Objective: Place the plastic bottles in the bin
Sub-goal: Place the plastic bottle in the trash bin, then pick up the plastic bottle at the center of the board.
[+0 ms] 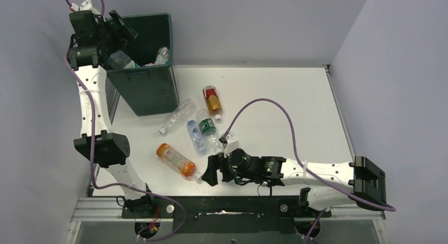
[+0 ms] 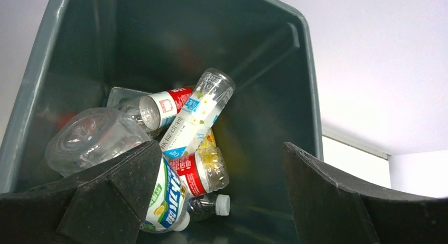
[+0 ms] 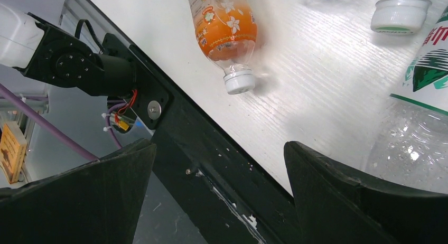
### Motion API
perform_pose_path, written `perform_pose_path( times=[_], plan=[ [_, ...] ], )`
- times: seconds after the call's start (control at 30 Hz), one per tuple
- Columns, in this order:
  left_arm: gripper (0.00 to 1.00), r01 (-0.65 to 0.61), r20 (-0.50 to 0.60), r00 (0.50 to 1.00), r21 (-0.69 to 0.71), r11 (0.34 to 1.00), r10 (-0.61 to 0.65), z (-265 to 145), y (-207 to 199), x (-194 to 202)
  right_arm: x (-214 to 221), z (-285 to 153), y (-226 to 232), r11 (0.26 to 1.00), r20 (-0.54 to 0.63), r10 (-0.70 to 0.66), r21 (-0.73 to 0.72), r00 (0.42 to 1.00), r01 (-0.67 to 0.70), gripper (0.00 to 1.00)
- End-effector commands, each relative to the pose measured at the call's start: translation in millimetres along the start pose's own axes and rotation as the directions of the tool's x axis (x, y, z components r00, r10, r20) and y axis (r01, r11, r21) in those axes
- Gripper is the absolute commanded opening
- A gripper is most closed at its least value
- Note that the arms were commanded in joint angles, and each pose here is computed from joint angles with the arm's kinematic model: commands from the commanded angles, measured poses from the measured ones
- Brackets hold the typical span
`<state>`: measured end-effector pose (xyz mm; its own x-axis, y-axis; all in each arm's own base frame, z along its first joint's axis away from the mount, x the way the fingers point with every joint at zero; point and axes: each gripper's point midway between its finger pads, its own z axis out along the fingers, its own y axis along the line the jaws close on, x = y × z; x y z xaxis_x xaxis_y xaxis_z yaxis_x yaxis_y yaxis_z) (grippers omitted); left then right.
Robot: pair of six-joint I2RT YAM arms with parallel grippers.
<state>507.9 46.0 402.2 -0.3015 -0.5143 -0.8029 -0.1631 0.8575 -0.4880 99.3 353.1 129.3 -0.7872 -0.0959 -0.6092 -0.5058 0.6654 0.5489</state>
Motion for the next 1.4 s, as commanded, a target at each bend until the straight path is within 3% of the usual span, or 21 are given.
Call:
perform_pose_path(
  times=[0.0,0.27,0.33,0.47,0.63,1.0,1.17,1.37],
  plan=[
    [0.85,-0.082,0.145,0.987,0.087,0.993,0.069,-56,-48,-37,-23,-4,25,0.998,0.064,0.006,-0.057,0.998,-0.002,0.98],
    [0.85,-0.135,0.114,0.987,0.180,0.974,0.116,-89,-102,-4,-32,-1,-12,0.987,0.081,0.071,0.136,0.994,-0.082,0.98],
    [0.85,-0.147,0.100,0.987,0.208,0.967,0.129,-100,-114,9,-39,-2,-31,0.969,0.093,0.100,0.215,0.991,-0.118,0.99],
    [0.85,-0.154,0.053,0.988,0.257,0.954,0.145,-114,-128,39,-55,-12,-63,0.924,0.130,0.136,0.342,0.982,-0.173,0.93],
    [0.85,-0.159,-0.012,0.985,0.307,0.938,0.171,-129,-140,82,-58,-30,-92,0.844,0.130,0.105,0.513,0.986,-0.158,0.87],
    [0.85,-0.156,-0.167,0.960,0.350,0.924,0.225,-127,-145,169,8,-16,-97,0.789,-0.016,0.096,0.611,0.995,-0.066,0.86],
    [0.86,-0.165,-0.180,0.954,0.353,0.921,0.240,-128,-148,180,34,-12,-105,0.787,-0.040,0.127,0.613,0.991,-0.076,0.85],
    [0.86,-0.170,-0.188,0.951,0.347,0.922,0.246,-128,-149,184,50,-14,-118,0.777,-0.043,0.151,0.622,0.988,-0.092,0.74]
  ],
)
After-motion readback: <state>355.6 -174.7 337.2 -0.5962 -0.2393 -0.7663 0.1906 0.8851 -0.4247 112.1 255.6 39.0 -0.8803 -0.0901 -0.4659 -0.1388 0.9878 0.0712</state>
